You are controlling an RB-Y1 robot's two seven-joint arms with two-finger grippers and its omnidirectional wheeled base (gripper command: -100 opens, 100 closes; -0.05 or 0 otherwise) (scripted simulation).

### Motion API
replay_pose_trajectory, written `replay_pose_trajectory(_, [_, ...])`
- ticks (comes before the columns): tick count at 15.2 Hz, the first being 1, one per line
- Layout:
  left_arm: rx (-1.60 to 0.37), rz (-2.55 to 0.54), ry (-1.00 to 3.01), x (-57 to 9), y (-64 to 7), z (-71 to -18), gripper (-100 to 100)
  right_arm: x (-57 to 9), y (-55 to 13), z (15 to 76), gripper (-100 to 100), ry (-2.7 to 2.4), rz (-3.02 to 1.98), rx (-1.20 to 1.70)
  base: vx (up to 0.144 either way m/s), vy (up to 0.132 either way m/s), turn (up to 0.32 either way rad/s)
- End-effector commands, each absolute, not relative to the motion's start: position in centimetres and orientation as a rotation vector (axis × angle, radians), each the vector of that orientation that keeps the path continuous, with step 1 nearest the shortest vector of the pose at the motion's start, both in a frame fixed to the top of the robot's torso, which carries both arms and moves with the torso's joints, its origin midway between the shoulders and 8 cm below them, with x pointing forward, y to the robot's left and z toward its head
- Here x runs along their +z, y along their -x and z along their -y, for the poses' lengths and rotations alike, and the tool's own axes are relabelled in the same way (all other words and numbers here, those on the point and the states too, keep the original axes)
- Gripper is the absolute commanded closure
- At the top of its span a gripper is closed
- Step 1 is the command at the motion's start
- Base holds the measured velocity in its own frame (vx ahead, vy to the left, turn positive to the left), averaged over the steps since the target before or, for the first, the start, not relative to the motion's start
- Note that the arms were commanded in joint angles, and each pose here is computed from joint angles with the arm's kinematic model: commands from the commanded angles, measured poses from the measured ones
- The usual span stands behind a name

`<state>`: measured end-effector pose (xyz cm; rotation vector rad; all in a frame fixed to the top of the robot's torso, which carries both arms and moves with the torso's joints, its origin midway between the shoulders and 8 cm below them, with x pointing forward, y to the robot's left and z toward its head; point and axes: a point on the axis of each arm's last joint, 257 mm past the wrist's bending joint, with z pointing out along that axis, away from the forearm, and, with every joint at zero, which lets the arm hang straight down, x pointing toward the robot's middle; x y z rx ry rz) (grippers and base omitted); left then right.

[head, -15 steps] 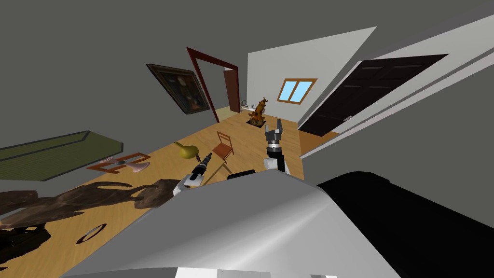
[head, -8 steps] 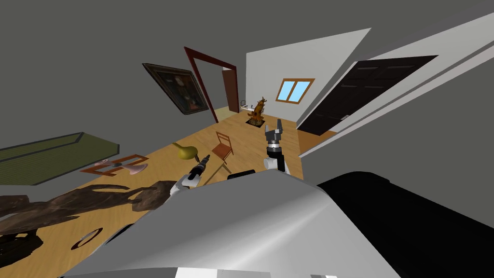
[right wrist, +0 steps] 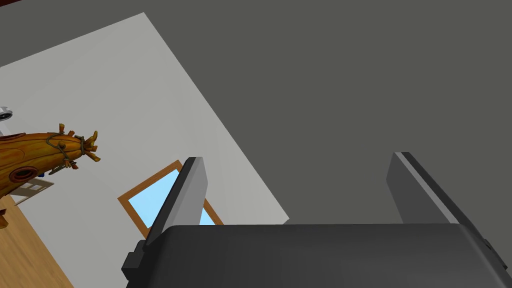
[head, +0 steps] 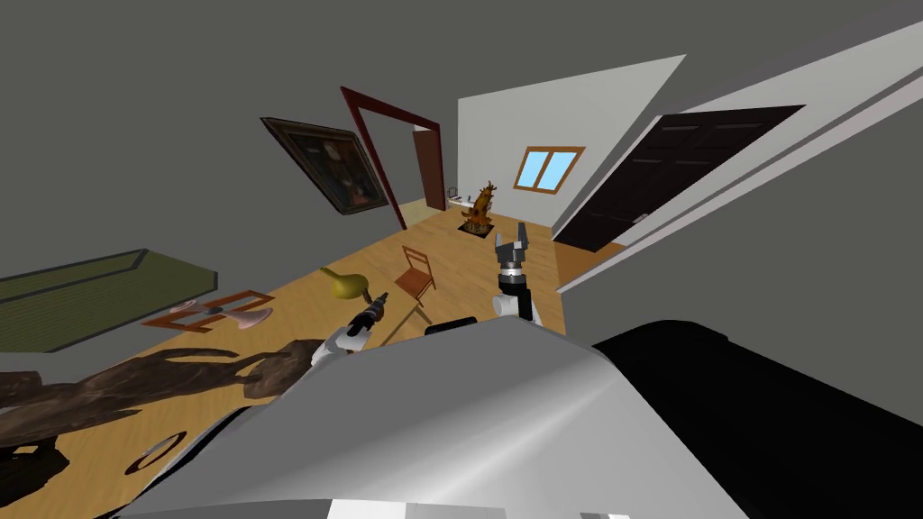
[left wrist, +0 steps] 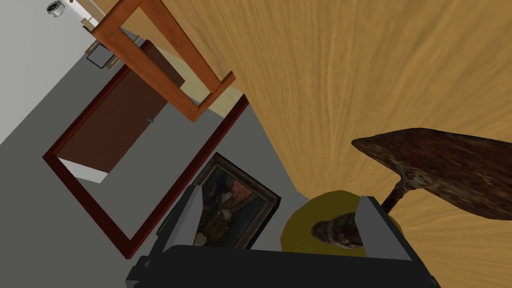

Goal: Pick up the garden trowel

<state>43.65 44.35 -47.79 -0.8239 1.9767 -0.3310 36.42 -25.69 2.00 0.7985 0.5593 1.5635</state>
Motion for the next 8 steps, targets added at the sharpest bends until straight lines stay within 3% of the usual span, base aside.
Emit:
replay_pose_trajectory(1, [-0.29, -1.997, 0.83, -48.4, -43.1, -45.7, -100, 2.0, -36.4, 25.7, 0, -0.798, -0.559, 1.563, 0.001, 0.006, -0.034])
replay_pose_trajectory(8, [-0.122, -2.064, 0.838, -49.6, -41.4, -51.2, -100, 2.0, -36.4, 25.7, 0, -0.798, -0.559, 1.563, 0.005, 0.007, -0.042])
